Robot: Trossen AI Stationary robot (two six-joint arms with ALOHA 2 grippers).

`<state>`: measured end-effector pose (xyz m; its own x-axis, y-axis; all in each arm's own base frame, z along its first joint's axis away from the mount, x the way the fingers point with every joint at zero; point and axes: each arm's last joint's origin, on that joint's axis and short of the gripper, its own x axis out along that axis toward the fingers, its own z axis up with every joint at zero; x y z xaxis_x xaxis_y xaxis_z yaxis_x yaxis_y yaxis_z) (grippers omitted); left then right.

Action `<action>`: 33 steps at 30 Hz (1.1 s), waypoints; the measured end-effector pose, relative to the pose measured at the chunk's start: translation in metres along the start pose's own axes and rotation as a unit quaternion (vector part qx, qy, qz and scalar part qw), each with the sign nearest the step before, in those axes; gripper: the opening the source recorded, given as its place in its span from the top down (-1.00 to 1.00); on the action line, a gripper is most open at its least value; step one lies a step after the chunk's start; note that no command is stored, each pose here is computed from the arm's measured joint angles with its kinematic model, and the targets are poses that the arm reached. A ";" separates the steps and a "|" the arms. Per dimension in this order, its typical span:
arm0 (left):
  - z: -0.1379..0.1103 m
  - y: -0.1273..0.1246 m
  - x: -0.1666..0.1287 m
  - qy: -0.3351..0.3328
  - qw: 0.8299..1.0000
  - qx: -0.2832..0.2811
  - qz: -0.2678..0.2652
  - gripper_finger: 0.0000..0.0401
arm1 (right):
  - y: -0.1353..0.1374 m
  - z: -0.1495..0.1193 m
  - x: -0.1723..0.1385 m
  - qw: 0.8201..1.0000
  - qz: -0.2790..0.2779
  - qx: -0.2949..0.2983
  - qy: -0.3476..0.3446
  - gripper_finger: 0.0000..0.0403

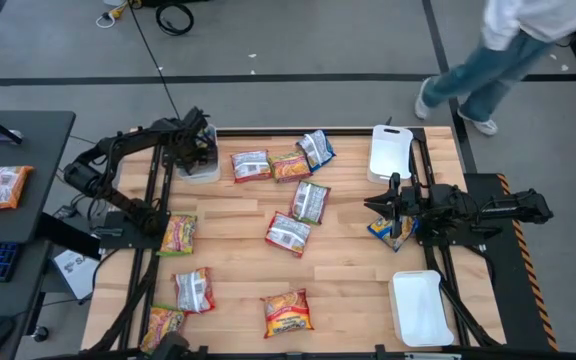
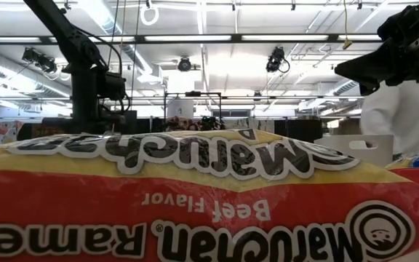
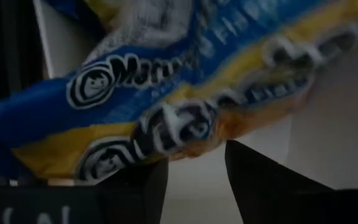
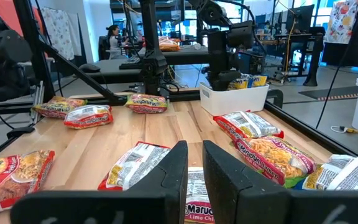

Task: Sort Maruchan noodles
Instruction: Put the blue noodle pack into the top left white bin

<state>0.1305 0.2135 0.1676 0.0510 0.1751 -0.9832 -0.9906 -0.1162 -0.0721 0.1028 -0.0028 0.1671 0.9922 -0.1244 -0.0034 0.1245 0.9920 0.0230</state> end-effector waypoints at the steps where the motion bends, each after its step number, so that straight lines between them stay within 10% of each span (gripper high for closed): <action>1: 0.001 -0.001 0.000 -0.009 1.000 -0.002 -0.003 0.19 | 0.000 0.000 0.000 1.000 0.000 0.000 0.000 0.72; 33: 0.020 -0.003 -0.019 -0.104 0.994 0.031 0.019 -0.22 | 0.000 0.000 0.000 1.000 0.000 0.000 0.000 0.72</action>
<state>0.1297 0.2296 0.1896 -0.0082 0.3706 -0.9288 -0.9975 -0.0683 -0.0185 0.1028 -0.0028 0.1670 0.9922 -0.1248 -0.0037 0.1248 0.9919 0.0233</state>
